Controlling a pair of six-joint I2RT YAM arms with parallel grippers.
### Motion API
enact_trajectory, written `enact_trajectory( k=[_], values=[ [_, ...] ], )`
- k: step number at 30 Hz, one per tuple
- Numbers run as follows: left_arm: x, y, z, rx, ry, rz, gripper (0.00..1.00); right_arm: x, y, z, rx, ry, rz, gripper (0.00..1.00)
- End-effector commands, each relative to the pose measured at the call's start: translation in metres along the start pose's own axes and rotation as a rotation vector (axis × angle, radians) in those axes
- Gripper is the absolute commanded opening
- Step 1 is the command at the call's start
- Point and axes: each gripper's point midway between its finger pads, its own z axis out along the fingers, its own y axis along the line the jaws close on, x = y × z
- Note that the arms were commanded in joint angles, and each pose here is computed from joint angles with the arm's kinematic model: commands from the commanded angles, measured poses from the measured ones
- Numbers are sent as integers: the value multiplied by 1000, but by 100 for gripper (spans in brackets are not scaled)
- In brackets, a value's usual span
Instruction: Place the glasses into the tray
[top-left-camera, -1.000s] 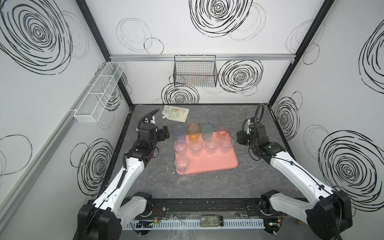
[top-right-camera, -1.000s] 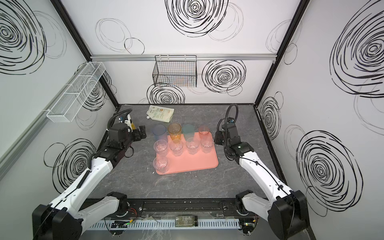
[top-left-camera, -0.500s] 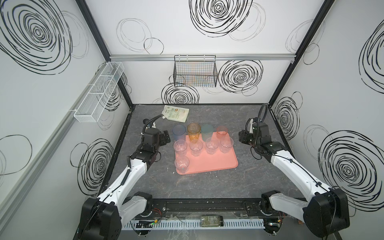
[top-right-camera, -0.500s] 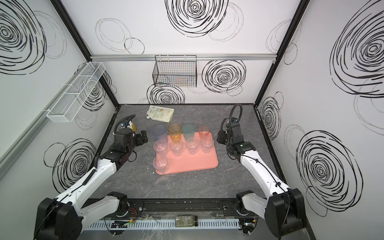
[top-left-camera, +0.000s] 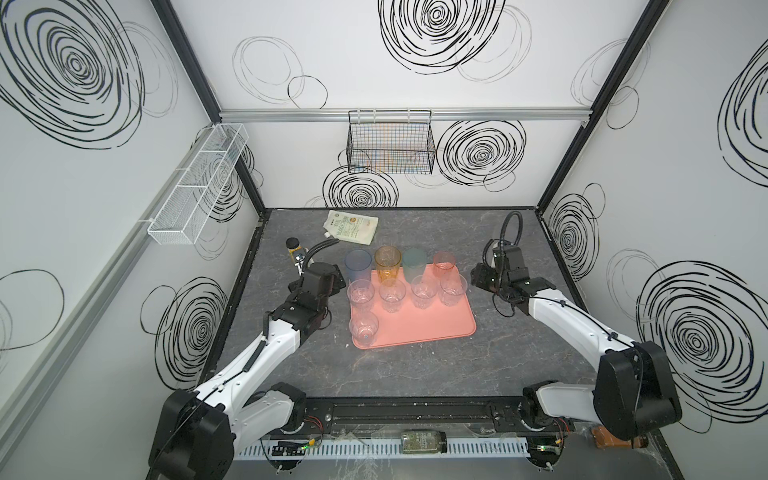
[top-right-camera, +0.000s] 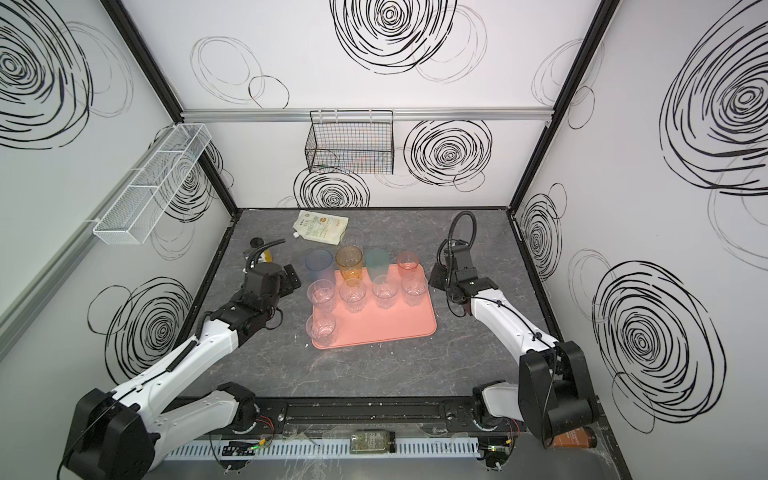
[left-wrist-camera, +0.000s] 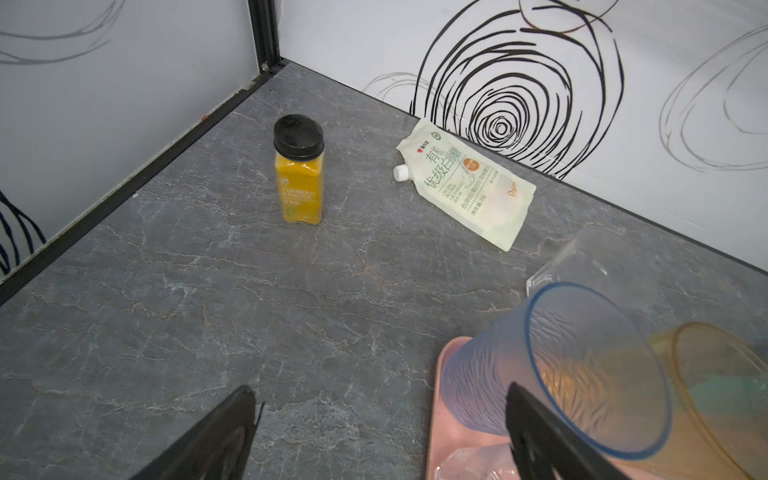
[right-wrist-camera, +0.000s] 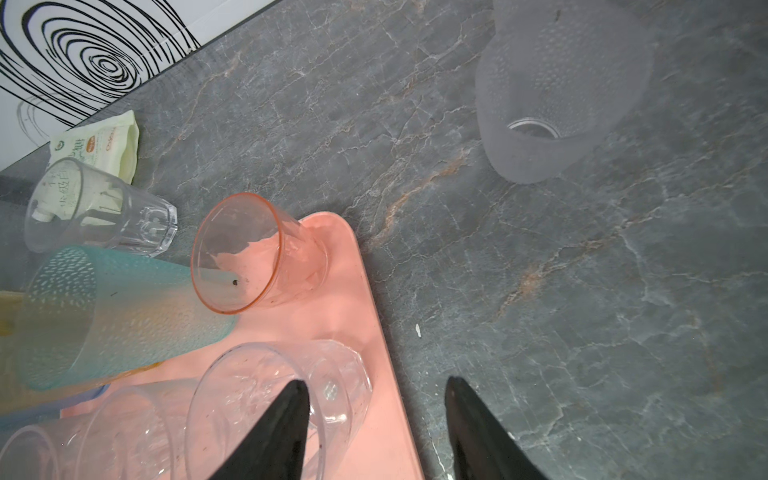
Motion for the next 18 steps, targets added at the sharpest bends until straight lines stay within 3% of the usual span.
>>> enact_trajectory(
  k=[1, 7, 18],
  values=[
    [-9, -5, -2, -6, -24, -36, 96, -9, 6, -1, 11, -8, 39, 57],
    [2, -21, -2, 53, -4, -23, 96, -4, 33, 2, 30, -19, -43, 57],
    [12, -28, -1, 88, 73, 0, 96, 15, 127, 2, 17, -56, -305, 58]
  ],
)
